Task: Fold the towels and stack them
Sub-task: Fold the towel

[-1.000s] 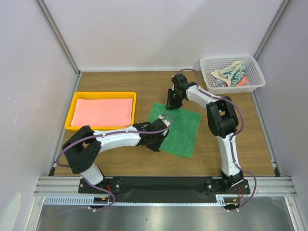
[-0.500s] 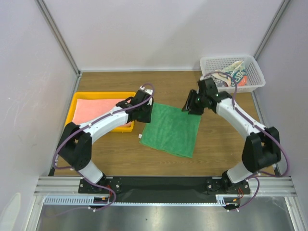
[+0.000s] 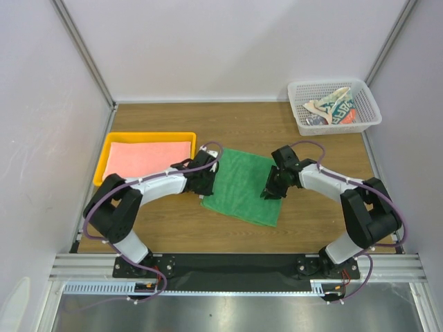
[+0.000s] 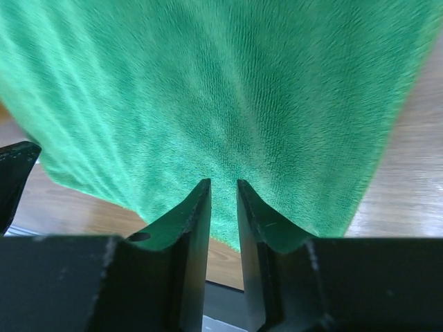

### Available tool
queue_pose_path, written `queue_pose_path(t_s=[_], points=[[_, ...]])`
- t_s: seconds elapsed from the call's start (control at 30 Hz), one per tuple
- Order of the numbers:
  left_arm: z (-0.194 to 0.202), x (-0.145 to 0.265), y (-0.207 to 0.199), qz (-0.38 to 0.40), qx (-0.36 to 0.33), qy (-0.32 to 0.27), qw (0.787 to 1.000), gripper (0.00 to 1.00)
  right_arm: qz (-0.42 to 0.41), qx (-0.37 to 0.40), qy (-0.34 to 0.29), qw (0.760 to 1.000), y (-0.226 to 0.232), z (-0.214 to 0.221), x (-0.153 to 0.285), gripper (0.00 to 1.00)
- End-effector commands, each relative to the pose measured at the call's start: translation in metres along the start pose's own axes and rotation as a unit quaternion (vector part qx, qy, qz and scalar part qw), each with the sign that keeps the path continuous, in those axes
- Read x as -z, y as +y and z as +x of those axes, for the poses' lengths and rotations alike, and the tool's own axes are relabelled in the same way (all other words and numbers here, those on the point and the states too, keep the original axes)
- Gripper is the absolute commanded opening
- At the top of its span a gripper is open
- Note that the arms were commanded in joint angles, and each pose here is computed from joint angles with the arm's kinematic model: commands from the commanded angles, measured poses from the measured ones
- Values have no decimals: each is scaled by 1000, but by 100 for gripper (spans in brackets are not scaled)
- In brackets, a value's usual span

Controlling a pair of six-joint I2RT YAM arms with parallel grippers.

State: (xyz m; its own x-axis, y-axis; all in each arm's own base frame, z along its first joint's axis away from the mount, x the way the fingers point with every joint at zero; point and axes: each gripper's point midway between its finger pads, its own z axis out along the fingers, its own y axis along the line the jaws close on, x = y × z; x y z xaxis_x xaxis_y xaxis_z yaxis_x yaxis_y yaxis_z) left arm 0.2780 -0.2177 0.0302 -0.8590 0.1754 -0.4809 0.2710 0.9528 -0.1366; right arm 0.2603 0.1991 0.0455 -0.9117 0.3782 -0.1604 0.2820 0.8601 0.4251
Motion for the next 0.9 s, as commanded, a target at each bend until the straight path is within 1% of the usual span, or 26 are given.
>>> queue_pose_path(t_s=[0.0,0.17,0.3,0.47,0.53,0.73,0.87], points=[[6,-7,-6,7,12,-7,1000,5,11,0,-7,1000,2,-1,-9,26],[30,-9,-5,0,7,17,1000,1,55,19,11,998,-21,8,-15,25],[46,-3,-24,15,-17,27,999,0,86,35,17,996,-37,6,-17,25],[65,2,-45,21,-43,41,998,0,78,24,26,996,-52,-11,-20,24],[72,4,-50,17,-48,50,997,0,77,33,24,996,-55,-17,-18,24],[75,10,-49,0,-47,51,998,0,74,58,22,995,-51,-30,-7,24],[75,12,-42,-20,-47,52,997,0,93,58,20,994,-63,-28,1,25]])
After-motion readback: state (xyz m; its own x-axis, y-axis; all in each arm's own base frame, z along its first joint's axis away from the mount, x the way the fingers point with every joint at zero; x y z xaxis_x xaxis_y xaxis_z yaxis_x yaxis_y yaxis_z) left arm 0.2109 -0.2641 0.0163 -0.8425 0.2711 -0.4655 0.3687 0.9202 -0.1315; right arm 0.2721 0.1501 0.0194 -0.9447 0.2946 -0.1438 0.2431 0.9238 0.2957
